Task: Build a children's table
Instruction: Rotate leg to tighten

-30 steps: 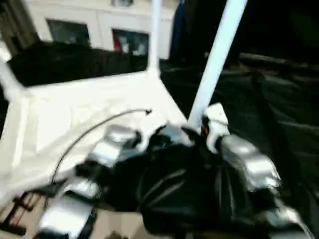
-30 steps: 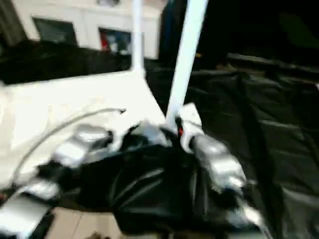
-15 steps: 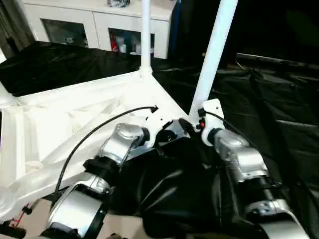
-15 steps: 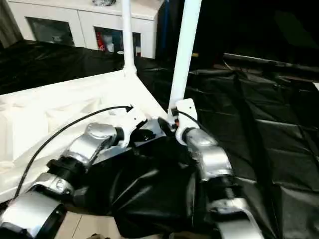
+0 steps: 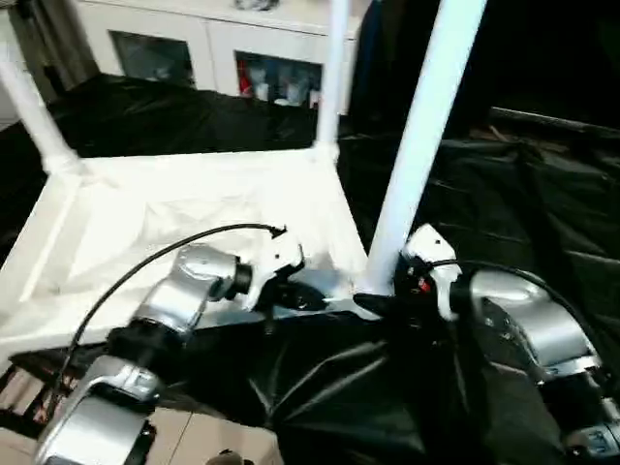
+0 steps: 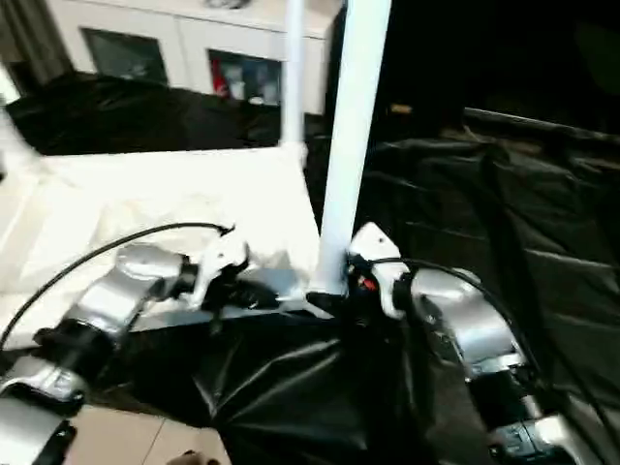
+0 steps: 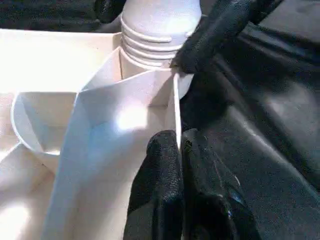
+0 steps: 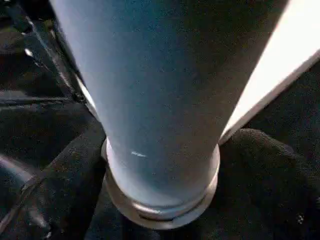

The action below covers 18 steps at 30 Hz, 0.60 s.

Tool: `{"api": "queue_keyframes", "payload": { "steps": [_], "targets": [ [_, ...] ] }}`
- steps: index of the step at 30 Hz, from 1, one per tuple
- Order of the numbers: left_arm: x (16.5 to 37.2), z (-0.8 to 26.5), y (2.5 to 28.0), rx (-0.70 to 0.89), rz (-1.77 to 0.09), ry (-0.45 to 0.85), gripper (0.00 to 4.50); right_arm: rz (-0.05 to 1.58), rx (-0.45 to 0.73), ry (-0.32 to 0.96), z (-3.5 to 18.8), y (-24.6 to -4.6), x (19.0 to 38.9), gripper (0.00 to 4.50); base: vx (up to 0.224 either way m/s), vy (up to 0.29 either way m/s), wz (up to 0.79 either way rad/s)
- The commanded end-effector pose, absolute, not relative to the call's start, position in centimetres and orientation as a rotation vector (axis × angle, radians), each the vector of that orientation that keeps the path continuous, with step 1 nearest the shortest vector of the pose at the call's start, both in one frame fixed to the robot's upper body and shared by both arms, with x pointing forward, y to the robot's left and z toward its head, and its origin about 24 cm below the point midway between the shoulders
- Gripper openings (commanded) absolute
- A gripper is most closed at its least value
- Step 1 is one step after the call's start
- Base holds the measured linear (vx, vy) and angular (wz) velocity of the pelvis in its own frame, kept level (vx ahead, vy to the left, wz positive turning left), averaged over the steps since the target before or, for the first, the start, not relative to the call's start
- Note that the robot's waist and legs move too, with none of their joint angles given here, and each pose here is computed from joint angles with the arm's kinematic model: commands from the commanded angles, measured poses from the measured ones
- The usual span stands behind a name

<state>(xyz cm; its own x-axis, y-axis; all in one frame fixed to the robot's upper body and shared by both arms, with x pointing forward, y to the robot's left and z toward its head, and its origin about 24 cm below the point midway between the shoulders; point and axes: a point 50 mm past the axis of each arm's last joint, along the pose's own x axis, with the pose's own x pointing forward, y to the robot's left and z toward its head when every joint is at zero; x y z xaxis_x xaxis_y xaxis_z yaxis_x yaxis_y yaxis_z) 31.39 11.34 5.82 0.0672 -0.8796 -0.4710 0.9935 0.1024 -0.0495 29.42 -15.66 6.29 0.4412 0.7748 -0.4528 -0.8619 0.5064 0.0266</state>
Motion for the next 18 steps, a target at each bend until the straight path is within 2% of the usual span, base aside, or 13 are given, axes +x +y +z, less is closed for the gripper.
{"api": "queue_keyframes", "payload": {
  "steps": [1, 4, 5, 8, 12, 15, 18],
  "targets": [
    [31.0, 7.3, 10.0, 0.303, -1.555, 0.347, 0.0, 1.068, -0.212, 0.42, 6.9, -15.4, 29.1, 3.89, 0.0, 0.0, 0.0],
    [31.0, 7.3, 10.2, 0.296, -1.56, 0.353, 0.0, 1.097, -0.193, 0.428, 6.8, -15.2, 28.7, 3.76, 0.0, 0.0, 0.0],
    [31.0, 7.3, 10.2, 0.296, -1.56, 0.353, 0.0, 1.097, -0.193, 0.428, 6.8, -15.2, 28.7, 3.52, 0.0, 0.0, 0.0],
    [30.9, 7.3, 10.3, 0.285, -1.564, 0.363, 0.0, 1.103, -0.169, 0.431, 6.4, -14.9, 28.4, 3.41, 0.0, 0.0, 0.0],
    [30.9, 7.2, 10.1, 0.287, -1.554, 0.366, 0.0, 1.094, -0.131, 0.429, 6.1, -14.5, 28.4, 2.99, 0.0, 0.0, 0.0],
    [31.5, 7.0, 9.7, 0.289, -1.476, 0.365, 0.0, 1.027, -0.102, 0.423, 5.5, -13.8, 28.7, 2.83, 0.0, 0.0, 0.0],
    [32.4, 6.9, 8.7, 0.265, -1.37, 0.354, 0.0, 0.849, -0.056, 0.421, 4.6, -13.0, 30.0, 2.79, 0.0, 0.0, 0.0]
  ]
}}
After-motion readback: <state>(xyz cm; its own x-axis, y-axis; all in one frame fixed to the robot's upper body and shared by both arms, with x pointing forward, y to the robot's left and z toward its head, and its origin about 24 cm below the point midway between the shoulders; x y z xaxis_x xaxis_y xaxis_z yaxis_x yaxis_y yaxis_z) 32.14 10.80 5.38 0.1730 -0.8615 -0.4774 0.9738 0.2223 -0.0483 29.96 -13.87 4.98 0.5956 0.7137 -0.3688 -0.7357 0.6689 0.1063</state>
